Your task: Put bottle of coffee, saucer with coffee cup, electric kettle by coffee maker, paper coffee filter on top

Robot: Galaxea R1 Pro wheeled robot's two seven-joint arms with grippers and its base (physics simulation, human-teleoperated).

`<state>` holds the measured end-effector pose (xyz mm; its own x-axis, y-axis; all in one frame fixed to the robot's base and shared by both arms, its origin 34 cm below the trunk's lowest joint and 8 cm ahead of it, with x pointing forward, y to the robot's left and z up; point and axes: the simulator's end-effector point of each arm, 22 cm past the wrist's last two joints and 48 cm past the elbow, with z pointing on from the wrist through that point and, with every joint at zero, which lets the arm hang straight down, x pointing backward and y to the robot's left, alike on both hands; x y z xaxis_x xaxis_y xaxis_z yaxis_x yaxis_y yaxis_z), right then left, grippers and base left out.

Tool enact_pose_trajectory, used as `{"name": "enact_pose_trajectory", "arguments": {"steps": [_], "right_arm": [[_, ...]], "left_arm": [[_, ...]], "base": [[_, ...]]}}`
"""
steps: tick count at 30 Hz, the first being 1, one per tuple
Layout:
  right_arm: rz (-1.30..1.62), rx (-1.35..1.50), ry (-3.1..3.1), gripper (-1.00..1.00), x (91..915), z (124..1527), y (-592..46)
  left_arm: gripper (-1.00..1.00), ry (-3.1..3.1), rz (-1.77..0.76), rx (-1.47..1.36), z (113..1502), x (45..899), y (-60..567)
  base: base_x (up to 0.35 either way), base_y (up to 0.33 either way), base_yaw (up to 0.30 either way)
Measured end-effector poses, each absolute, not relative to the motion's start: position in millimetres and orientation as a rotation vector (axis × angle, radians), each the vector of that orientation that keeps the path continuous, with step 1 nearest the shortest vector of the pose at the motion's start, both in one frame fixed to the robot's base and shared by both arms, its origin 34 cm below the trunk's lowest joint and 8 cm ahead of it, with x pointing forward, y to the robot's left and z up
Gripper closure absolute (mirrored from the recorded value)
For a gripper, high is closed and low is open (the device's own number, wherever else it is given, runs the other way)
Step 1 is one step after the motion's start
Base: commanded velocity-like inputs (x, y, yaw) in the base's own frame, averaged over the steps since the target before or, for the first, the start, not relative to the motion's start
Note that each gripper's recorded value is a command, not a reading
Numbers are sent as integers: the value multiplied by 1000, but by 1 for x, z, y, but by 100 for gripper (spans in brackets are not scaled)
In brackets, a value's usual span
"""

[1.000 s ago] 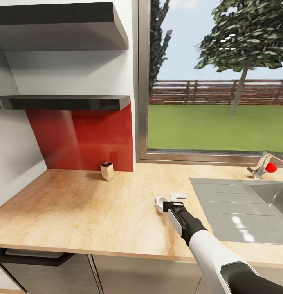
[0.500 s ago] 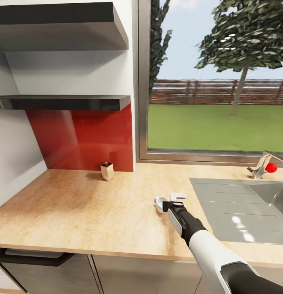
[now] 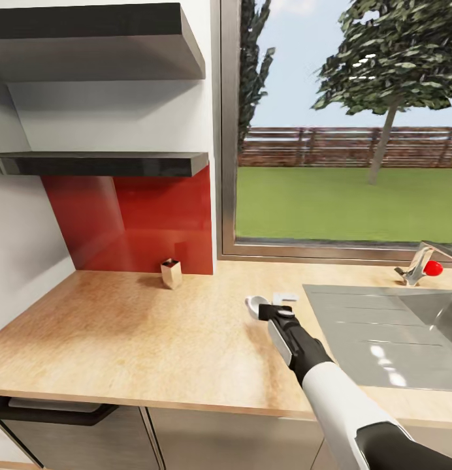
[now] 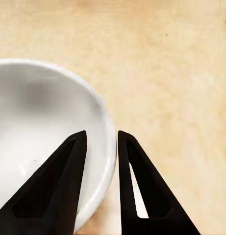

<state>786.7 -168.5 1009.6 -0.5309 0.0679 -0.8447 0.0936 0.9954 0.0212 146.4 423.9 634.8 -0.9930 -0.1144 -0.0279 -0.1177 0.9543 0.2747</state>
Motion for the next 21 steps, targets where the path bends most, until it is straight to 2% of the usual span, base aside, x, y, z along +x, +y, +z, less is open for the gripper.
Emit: {"name": "enact_pose_trajectory", "arguments": {"steps": [21], "right_arm": [[-27,120,1987,100,808,1103,-182]], "left_arm": [[-100,3095,437,-179,635,146,424]], "base": [[0,-12,0]]}}
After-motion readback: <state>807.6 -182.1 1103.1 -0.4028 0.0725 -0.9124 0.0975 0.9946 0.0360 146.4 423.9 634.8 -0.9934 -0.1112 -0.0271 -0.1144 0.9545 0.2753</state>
